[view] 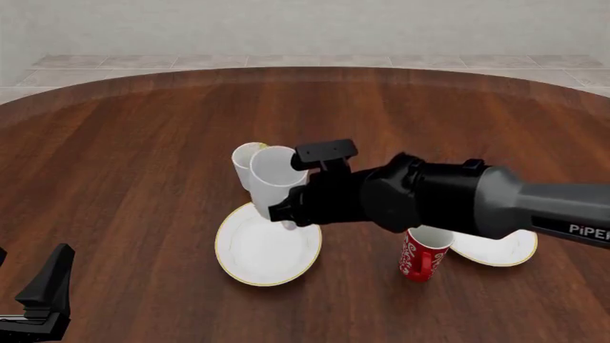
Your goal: Put the white mug on the left plate.
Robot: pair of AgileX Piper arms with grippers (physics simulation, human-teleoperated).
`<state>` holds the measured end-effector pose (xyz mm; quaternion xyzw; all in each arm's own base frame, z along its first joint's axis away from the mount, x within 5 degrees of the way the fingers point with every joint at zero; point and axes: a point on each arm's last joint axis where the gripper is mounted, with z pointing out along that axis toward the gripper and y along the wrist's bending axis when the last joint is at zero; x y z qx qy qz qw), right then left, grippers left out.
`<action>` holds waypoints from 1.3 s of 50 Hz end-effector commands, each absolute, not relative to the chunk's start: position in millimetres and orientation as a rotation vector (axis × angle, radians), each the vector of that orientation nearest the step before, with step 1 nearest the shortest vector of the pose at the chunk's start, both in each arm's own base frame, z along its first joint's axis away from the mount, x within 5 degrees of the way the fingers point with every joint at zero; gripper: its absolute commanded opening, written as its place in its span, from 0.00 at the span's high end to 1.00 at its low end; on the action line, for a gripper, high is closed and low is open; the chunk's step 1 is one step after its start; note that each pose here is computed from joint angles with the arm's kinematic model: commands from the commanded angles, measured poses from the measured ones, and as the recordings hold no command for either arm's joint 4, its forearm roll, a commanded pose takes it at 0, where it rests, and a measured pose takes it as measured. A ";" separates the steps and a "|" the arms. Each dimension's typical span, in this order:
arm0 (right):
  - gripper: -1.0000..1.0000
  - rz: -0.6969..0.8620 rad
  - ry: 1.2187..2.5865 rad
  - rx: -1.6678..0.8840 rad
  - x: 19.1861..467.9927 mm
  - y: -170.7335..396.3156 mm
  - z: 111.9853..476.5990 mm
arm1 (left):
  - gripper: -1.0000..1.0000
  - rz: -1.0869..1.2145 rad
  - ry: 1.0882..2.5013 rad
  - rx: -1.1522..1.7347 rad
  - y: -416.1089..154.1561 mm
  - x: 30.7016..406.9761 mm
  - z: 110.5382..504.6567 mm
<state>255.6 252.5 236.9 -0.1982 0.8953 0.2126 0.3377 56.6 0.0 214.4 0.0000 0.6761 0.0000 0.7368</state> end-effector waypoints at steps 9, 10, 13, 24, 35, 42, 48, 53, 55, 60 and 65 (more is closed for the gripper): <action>1.00 0.564 2.348 -0.510 252.0 255.6 230.0 | 0.00 0.000 1.485 0.000 0.0 56.6 214.4; 1.00 0.565 2.349 -0.511 251.6 256.0 229.6 | 0.00 0.000 1.485 0.000 0.0 56.6 214.4; 1.00 0.564 2.353 -0.514 251.1 256.6 227.2 | 0.00 0.000 1.485 0.000 0.0 56.6 214.4; 1.00 0.558 2.366 -0.513 251.2 256.6 223.1 | 0.00 0.000 1.485 0.000 0.0 56.6 214.4; 1.00 0.557 2.377 -0.510 249.5 256.0 218.7 | 0.00 0.000 1.485 0.000 0.0 56.6 214.4; 1.00 0.559 2.380 -0.504 248.9 255.6 216.6 | 0.00 0.000 1.485 0.000 0.0 56.6 214.4; 1.00 0.559 2.381 -0.502 249.3 255.6 216.3 | 0.00 0.000 1.485 0.000 0.0 56.6 214.4; 1.00 0.561 2.384 -0.498 248.6 255.6 214.6 | 0.00 0.000 1.485 0.000 0.0 56.6 214.4; 1.00 0.563 2.386 -0.495 248.0 255.7 213.5 | 0.00 0.000 1.485 0.000 0.0 56.6 214.4; 1.00 0.562 2.388 -0.491 248.2 255.1 212.4 | 0.00 0.000 1.485 0.000 0.0 56.6 214.4; 1.00 0.565 2.392 -0.488 247.1 255.2 210.7 | 0.00 0.000 1.485 0.000 0.0 56.6 214.4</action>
